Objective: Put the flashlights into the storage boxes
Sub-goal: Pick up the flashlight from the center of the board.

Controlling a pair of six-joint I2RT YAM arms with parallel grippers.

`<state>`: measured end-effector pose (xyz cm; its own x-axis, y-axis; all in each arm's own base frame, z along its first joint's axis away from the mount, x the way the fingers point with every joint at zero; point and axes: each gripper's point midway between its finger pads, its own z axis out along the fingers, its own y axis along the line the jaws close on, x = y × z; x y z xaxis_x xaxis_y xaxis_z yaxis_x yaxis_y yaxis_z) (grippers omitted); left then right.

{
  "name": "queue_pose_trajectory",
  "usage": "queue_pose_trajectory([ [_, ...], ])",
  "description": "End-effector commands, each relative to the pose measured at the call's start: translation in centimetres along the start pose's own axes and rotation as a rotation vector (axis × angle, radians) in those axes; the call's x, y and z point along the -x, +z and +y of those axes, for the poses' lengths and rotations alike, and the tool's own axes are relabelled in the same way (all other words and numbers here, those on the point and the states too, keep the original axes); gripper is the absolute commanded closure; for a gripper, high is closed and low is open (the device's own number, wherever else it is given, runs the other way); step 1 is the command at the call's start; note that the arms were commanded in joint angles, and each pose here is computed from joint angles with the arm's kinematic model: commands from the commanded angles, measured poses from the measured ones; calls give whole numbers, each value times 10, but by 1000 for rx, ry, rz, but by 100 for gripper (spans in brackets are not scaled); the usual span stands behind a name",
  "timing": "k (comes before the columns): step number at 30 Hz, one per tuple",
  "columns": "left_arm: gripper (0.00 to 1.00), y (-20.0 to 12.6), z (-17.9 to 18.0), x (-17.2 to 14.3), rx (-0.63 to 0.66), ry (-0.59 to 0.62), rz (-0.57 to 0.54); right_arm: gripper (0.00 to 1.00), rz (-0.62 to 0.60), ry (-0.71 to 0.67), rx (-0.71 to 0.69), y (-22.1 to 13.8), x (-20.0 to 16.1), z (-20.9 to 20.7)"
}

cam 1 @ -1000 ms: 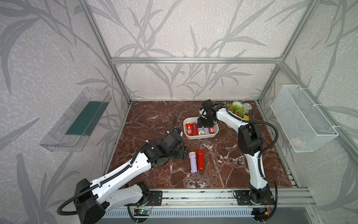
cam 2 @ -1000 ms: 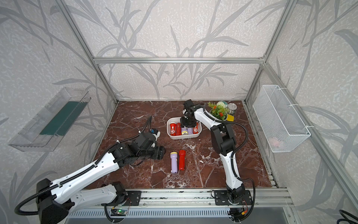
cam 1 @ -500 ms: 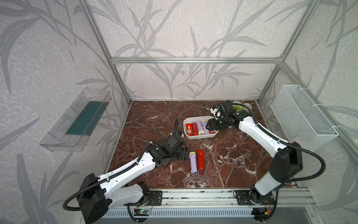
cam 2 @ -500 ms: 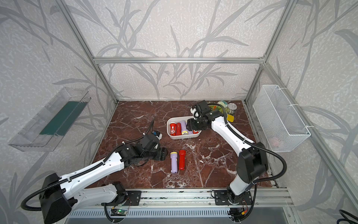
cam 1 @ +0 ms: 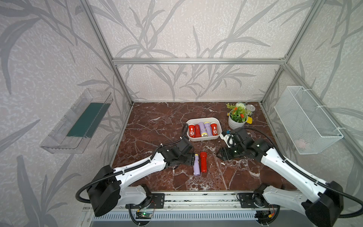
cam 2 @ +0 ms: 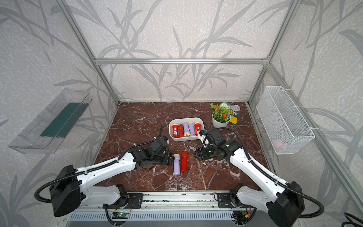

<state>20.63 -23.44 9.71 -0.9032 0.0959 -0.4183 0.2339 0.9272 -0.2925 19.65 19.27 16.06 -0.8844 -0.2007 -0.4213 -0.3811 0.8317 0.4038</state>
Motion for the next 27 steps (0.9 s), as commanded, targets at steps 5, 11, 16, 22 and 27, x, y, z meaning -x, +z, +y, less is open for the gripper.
queue_pose_trajectory([
  [5, 23, 1, -12, 3, 7, -3, -17, 30, -30, 23, -14, -24, -37, -10],
  [11, 23, 9, -15, -4, 37, 10, 0, 17, -47, 27, 39, -37, -48, -2],
  [16, 23, 16, -16, -12, 55, 14, 17, 1, -53, 21, 53, -46, -52, 2],
  [22, 23, 21, -17, -17, 76, 20, 23, 1, -42, 13, 69, -49, -55, 6],
  [27, 23, 25, -16, -19, 89, 17, 25, 1, -51, 5, 74, -55, -55, 8],
])
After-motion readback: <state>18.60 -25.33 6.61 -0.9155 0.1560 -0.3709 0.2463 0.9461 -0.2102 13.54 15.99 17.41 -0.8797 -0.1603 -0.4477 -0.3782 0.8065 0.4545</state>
